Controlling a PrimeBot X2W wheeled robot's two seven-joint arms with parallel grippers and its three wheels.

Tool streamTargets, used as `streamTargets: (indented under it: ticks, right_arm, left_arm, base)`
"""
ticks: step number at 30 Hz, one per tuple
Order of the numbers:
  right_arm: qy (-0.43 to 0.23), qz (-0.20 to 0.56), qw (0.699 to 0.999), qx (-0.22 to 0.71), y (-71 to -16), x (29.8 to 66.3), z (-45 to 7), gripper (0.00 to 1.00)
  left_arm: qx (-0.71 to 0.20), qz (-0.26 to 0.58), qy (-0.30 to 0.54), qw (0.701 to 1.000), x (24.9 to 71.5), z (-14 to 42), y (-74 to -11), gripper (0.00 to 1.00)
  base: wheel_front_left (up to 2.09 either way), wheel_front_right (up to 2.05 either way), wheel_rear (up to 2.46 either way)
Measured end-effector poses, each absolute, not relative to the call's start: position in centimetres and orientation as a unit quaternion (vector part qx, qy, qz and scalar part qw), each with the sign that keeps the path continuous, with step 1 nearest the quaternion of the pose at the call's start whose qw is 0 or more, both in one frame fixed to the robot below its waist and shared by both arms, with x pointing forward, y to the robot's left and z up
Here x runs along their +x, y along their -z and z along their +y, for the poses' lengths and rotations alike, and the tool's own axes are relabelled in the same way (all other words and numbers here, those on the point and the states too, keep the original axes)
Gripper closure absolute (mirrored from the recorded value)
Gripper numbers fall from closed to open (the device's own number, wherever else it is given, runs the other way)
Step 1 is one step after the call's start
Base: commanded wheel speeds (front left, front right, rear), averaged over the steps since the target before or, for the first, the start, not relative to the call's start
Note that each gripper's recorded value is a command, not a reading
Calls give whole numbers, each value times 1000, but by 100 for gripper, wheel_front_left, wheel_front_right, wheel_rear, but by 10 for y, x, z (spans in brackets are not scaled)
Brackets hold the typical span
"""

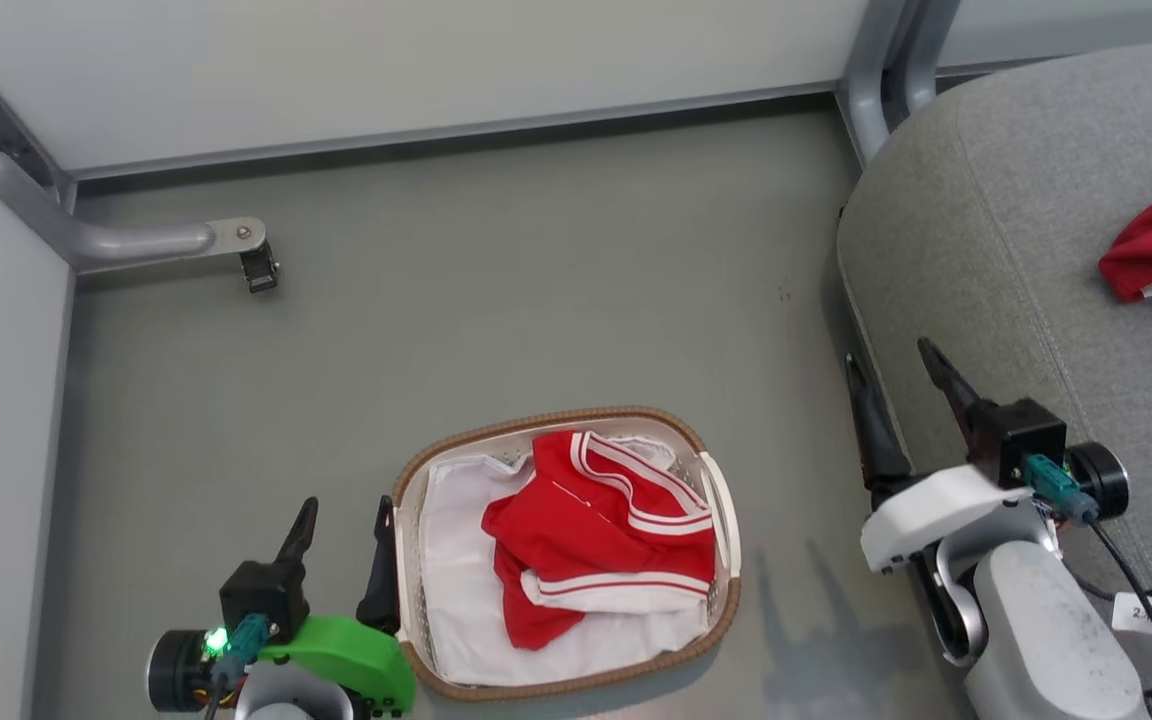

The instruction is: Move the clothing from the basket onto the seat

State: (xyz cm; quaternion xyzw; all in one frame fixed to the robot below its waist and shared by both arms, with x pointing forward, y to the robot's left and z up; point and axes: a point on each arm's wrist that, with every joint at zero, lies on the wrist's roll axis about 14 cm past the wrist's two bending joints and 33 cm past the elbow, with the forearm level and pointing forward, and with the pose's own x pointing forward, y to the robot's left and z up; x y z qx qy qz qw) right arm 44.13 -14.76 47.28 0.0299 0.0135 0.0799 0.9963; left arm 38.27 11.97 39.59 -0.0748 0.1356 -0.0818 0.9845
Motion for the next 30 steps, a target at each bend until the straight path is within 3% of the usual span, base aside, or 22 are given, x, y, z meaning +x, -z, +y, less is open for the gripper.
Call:
streamTargets:
  ticks: [14, 30]
  right_arm:
    - [-87, 0, 996, 37, -459, 503, -147, 0]
    - [-68, 64, 995, 37, -388, 515, -166, 0]
  left_arm:
    - [-71, 265, 189, 943, 420, 57, -302, 0]
    - [11, 396, 268, 878, 424, 40, -185, 0]
  base:
    - [0, 0, 0]
    - [0, 0, 0]
